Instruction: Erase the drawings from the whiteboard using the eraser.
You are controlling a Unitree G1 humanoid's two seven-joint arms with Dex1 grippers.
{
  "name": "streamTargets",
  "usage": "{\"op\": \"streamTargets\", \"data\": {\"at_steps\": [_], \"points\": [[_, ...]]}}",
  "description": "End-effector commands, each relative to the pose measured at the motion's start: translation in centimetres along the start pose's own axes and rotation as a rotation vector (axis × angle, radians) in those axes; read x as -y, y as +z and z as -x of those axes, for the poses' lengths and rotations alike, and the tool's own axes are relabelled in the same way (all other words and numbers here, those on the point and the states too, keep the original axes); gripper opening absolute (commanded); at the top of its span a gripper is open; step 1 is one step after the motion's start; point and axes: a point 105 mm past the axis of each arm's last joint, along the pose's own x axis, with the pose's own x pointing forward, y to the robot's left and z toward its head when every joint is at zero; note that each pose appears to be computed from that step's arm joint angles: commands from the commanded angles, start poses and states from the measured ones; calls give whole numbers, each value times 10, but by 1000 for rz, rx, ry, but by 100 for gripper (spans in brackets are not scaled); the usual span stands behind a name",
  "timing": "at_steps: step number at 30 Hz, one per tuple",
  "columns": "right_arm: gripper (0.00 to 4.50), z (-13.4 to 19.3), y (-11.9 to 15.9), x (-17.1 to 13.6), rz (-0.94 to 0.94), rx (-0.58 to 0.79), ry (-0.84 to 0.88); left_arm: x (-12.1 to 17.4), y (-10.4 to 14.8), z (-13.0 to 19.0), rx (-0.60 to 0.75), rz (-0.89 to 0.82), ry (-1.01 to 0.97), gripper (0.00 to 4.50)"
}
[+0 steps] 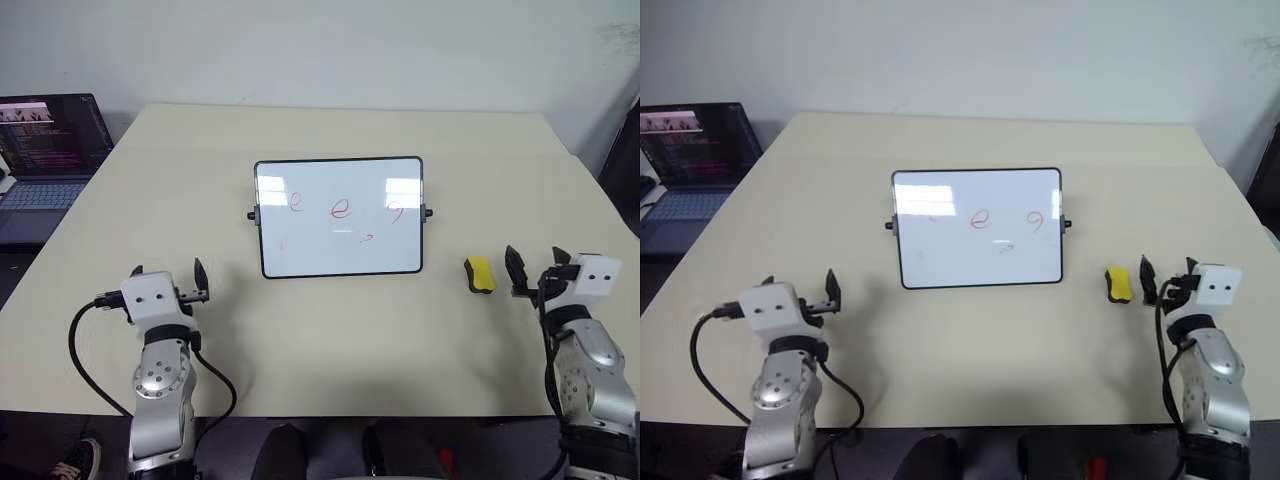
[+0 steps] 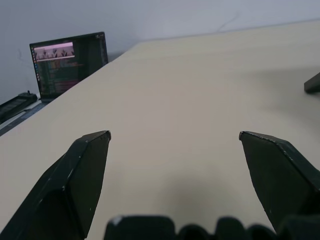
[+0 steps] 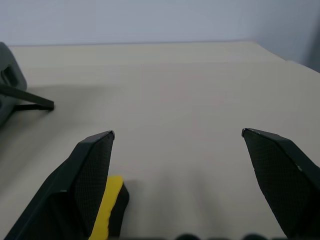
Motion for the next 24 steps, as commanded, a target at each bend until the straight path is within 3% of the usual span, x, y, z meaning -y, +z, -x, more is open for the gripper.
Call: {"op": "streamTargets", "data": {"at_steps": [1,4,10,17,24], "points": [[447,1,13,-2,-3,24,8,4,9,0,34,-1,-17,450],[447,5,10,1,7,1,-15,0,7,1,13,0,-5,450],[447,10,32,-5,5,40,20,-20,21,6,23,-14,-7,450],[447,20,34,-32,-8,48,47,-38,40,16,68,-13,-116,450],[447,26,46,-56,-30,9,107,-6,76,11,158,-27,-477,450]]}}
